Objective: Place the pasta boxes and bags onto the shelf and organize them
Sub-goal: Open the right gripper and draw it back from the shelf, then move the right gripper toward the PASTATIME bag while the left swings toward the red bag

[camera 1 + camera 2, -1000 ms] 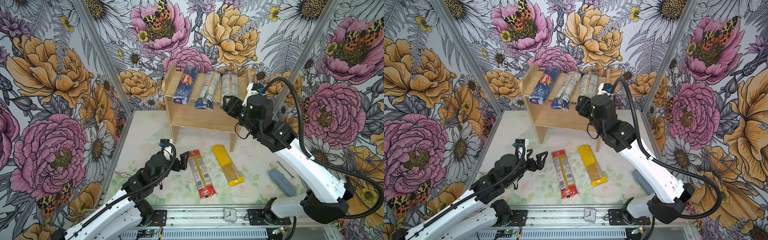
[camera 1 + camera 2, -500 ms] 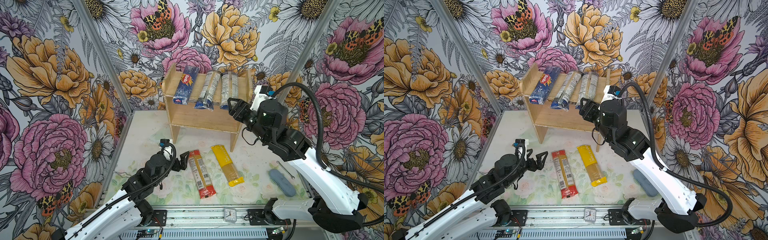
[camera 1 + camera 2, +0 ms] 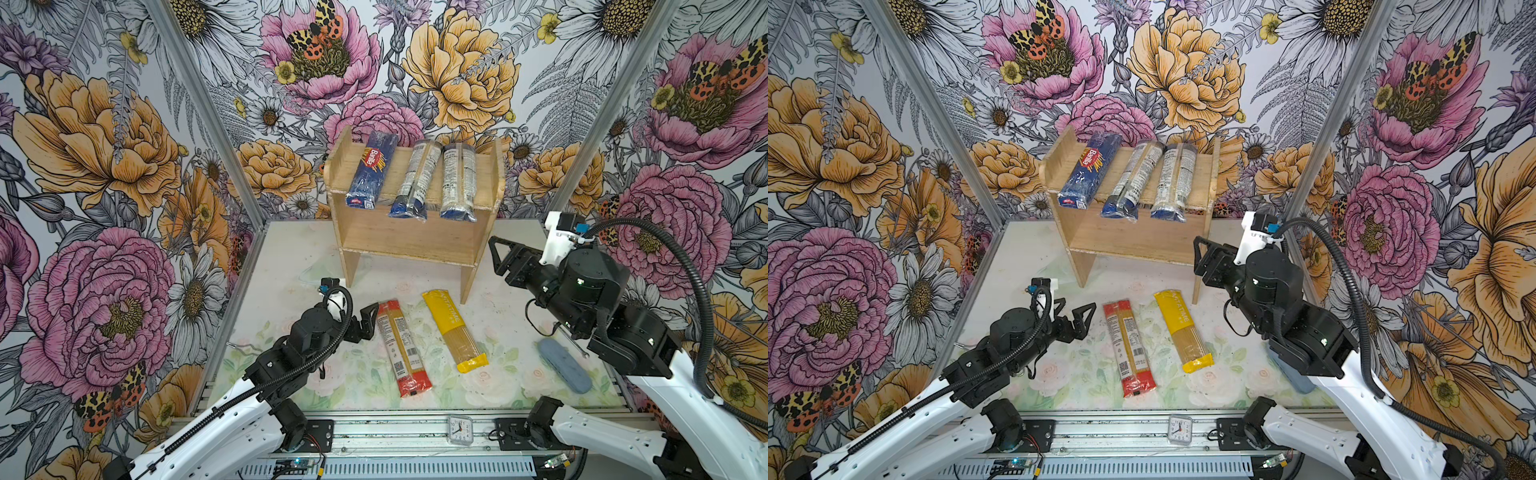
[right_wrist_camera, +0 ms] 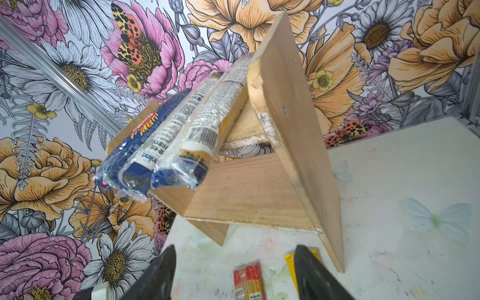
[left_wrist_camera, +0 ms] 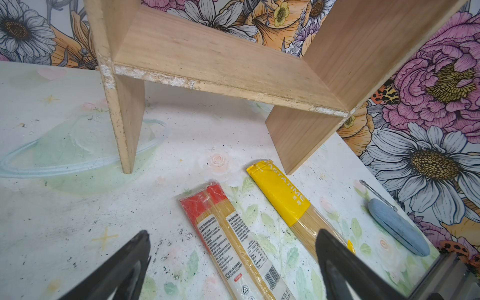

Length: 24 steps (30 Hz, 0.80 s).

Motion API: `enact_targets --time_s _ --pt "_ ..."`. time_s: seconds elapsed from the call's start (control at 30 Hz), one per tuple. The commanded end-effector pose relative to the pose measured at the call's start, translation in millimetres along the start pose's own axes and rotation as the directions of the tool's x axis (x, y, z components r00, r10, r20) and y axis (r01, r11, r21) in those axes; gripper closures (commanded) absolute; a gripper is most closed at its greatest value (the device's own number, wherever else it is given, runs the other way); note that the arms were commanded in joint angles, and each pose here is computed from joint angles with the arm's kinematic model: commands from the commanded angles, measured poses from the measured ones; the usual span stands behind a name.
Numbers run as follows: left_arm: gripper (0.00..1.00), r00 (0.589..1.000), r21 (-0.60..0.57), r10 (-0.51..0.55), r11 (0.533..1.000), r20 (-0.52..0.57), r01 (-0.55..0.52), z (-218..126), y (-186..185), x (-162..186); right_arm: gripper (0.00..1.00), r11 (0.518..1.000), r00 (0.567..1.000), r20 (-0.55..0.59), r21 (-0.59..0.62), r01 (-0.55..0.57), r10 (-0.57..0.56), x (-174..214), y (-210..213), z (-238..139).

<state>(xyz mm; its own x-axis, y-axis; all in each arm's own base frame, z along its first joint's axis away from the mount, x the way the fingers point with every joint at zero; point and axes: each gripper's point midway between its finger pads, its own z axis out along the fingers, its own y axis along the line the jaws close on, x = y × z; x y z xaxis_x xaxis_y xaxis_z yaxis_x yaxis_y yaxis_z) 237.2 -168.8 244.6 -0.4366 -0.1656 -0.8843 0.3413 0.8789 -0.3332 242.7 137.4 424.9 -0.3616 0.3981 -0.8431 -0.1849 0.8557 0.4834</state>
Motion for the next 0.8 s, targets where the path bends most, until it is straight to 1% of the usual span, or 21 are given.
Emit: enact_targets --time_s 0.0,0.07,0.23,0.4,0.47,0.63,0.77 --pt "0.01 1.0 -0.018 -0.005 1.0 -0.011 0.005 3 4 2 0.26 0.997 0.988 -0.134 0.012 0.081 -0.078 43 -16 5" --pt "0.01 1.0 -0.018 -0.011 1.0 -0.014 0.011 5 4 3 0.26 0.995 0.973 -0.211 0.01 0.098 -0.094 68 -22 11" --pt "0.01 0.999 -0.013 -0.02 1.0 -0.028 0.02 9 2 7 0.26 0.991 0.931 -0.348 0.029 0.131 -0.113 120 -38 27" --pt "0.01 0.998 -0.021 -0.036 0.999 -0.048 0.035 11 5 15 0.26 0.979 0.876 -0.463 0.072 0.192 -0.138 166 -59 42" --pt "0.01 0.997 -0.024 -0.052 0.998 -0.062 0.051 12 6 21 0.26 0.972 0.845 -0.513 0.08 0.222 -0.151 187 -68 47" --pt "0.01 0.989 -0.041 -0.102 0.994 -0.106 0.098 16 13 43 0.25 0.964 0.792 -0.583 0.052 0.26 -0.182 226 -77 51" --pt "0.01 0.982 -0.056 -0.135 0.99 -0.135 0.129 16 17 62 0.25 0.963 0.779 -0.603 0.058 0.262 -0.176 245 -86 55"
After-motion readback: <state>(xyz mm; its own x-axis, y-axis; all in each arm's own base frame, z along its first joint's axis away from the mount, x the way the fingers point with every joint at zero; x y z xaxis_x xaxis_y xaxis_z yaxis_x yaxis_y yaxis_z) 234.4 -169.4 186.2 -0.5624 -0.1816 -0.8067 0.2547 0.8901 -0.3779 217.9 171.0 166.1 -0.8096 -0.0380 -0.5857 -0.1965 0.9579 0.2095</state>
